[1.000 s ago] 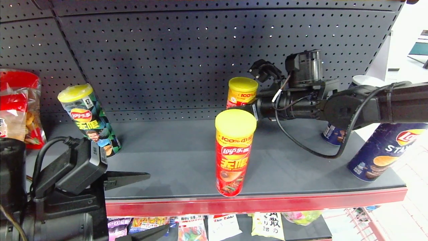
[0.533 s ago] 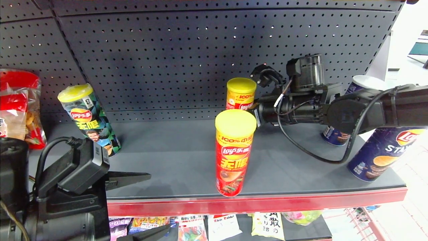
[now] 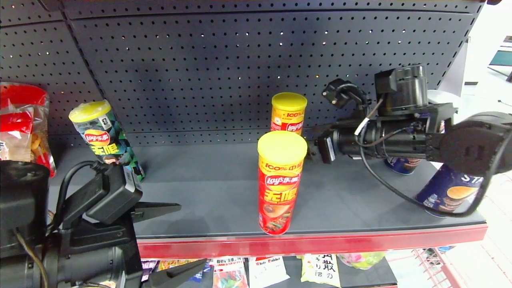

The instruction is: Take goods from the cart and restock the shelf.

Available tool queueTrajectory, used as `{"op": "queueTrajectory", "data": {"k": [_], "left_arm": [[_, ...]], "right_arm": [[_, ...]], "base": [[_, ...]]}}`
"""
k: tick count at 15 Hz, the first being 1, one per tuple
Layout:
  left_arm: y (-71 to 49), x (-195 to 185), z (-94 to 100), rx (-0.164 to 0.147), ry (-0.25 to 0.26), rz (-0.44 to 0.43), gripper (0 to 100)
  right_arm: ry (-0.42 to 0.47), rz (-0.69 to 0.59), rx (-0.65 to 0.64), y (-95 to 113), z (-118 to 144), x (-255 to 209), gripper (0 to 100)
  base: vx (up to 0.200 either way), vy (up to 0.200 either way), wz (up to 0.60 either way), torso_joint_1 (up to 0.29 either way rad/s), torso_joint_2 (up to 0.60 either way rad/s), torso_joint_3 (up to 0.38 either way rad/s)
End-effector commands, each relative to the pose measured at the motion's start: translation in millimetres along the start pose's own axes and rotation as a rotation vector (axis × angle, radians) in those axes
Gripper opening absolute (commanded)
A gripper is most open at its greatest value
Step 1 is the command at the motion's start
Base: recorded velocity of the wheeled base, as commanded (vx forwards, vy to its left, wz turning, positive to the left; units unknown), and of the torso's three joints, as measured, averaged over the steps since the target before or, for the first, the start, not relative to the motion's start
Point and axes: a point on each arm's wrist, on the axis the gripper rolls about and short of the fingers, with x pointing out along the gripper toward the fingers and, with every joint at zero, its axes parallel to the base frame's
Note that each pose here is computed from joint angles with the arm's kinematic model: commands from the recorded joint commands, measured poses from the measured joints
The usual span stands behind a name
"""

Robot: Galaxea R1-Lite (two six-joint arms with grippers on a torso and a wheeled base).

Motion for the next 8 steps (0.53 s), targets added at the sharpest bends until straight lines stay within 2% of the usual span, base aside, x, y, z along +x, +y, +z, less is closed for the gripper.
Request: {"op": "queueTrajectory", "data": {"k": [1, 4, 8], "left_arm": [[5.9, 13.8, 2.0, -0.012, 0.034, 0.004, 100], [10.4, 23.8, 5.6, -0.016, 0.048, 0.002, 100], [13.0, 31.6, 2.2, -0.024, 0.080, 0.006, 100]], "right_arm": [[-0.005, -0.043, 0.021, 7.5, -15.9, -59.8, 100], [0.000, -0.056, 0.032, 15.8, -33.6, -92.1, 100], [-0.034, -0.058, 0.029, 32.1, -54.1, -136.4, 100]], "base": [[0.000, 0.000, 0.00, 0.000, 0.00, 0.000], [0.000, 0.000, 0.00, 0.000, 0.00, 0.000], [0.000, 0.000, 0.00, 0.000, 0.00, 0.000]]}}
